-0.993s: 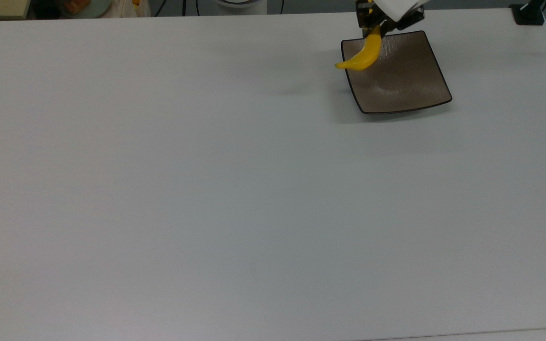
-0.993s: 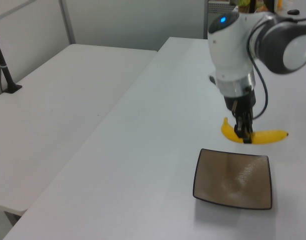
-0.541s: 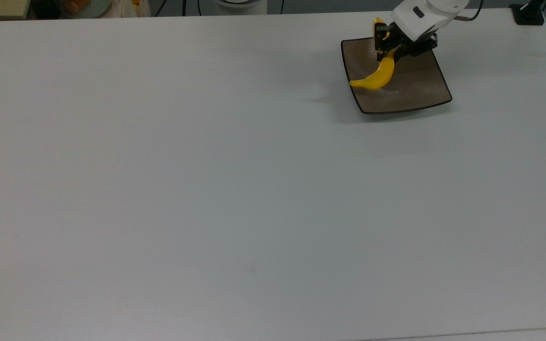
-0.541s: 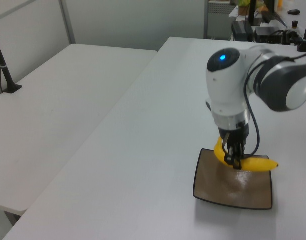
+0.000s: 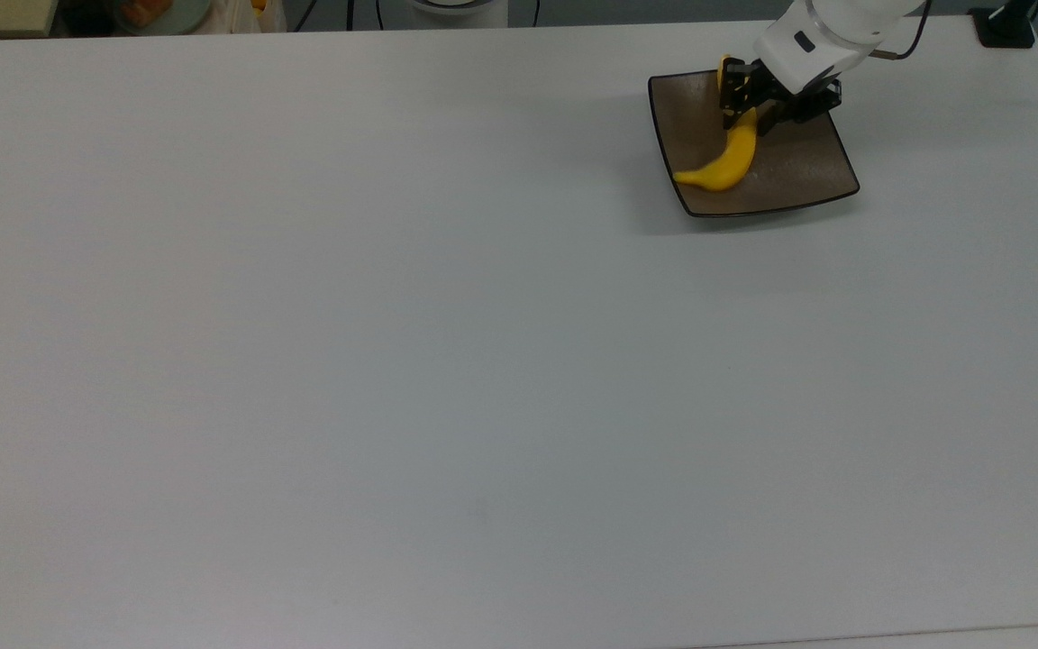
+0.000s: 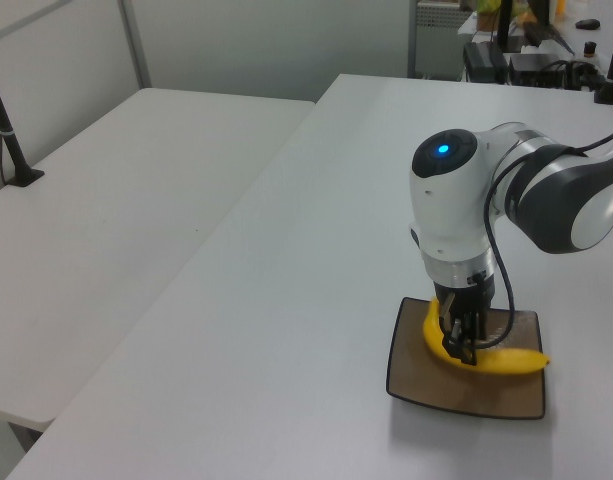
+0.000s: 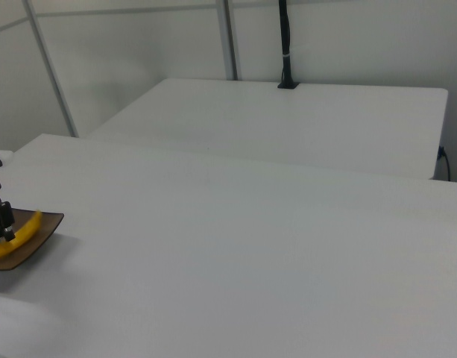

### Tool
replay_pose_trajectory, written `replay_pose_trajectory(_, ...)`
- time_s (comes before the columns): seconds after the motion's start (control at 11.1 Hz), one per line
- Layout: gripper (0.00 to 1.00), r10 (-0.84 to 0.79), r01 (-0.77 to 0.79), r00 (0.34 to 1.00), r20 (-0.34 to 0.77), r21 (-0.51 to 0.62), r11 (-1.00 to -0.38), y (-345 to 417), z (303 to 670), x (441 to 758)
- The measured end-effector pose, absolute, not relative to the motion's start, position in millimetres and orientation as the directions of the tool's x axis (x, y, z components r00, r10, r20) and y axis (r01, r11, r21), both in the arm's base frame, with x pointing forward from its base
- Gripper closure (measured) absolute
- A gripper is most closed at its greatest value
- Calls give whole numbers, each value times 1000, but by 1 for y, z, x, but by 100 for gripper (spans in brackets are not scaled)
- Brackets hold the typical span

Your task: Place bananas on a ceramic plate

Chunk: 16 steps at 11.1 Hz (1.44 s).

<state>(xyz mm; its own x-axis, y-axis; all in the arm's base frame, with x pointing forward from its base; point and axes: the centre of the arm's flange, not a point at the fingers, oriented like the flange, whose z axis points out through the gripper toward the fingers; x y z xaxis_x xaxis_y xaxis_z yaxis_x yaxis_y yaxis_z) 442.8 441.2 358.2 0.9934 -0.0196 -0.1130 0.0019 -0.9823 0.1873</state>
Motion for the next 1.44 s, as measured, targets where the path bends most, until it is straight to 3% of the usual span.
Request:
replay_pose_trajectory(0.27, 7, -49, -35, 996, -81, 164, -986, 435, 378, 455)
replay_pose_trajectory(0.36, 1, -77, -68, 996, -54, 147, -987, 422, 399, 467)
replay_pose_trajectory(0.9, 0, -325, -329, 944, 51, 146, -933, 266, 556, 499)
replay_pose_trajectory(1.17, 0, -316, -317, 948, 30, 49, -947, 174, 598, 517)
replay_pose_trajectory(1.44, 0, -222, -222, 975, 17, 5, -975, 92, 607, 536)
